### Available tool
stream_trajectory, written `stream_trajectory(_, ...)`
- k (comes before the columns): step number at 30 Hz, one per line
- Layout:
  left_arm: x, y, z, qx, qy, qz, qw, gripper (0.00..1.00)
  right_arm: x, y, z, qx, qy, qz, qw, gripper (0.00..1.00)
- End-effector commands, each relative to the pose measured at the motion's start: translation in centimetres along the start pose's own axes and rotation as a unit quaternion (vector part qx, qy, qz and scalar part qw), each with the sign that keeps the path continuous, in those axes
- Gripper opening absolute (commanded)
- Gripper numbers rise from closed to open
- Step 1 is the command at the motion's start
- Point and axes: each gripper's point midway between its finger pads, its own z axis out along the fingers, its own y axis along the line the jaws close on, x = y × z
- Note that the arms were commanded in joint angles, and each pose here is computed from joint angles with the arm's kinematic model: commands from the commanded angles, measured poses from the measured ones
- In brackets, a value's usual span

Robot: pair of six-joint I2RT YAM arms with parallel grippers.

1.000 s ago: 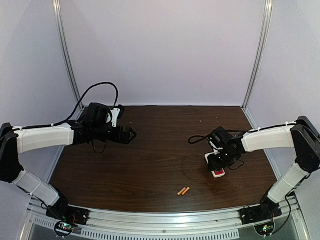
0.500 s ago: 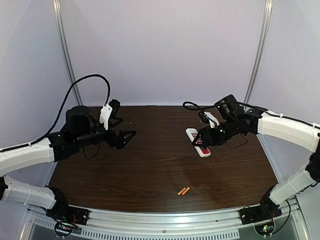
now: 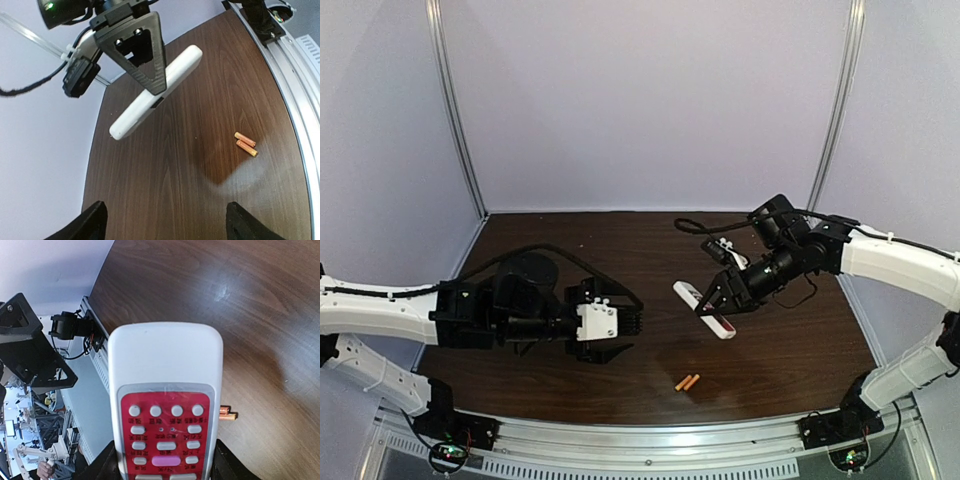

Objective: Load the batteries into the remote control
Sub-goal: Pass from the right arm to the left

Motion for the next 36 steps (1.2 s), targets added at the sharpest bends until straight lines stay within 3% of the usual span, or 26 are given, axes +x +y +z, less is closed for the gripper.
stream_trajectory(1, -1.2, 0.0, 0.8, 0.005, 0.015, 0.104, 0.994, 0.82, 2.3, 1.8, 1.0, -0.045, 0.047, 0.003, 0.998, 0.25)
stream_trajectory(23, -2.6, -2.8, 4.8, 0.089, 0.019, 0.181, 0.979, 0.57, 5.4, 6.4, 4.3, -0.093, 0.134, -0.028, 0.986, 0.19)
stream_trajectory(36, -1.9, -4.1, 5.6, 0.119, 0.034, 0.189, 0.974, 0.24, 5.2, 6.8, 4.5, -0.093, 0.149, -0.036, 0.984, 0.17)
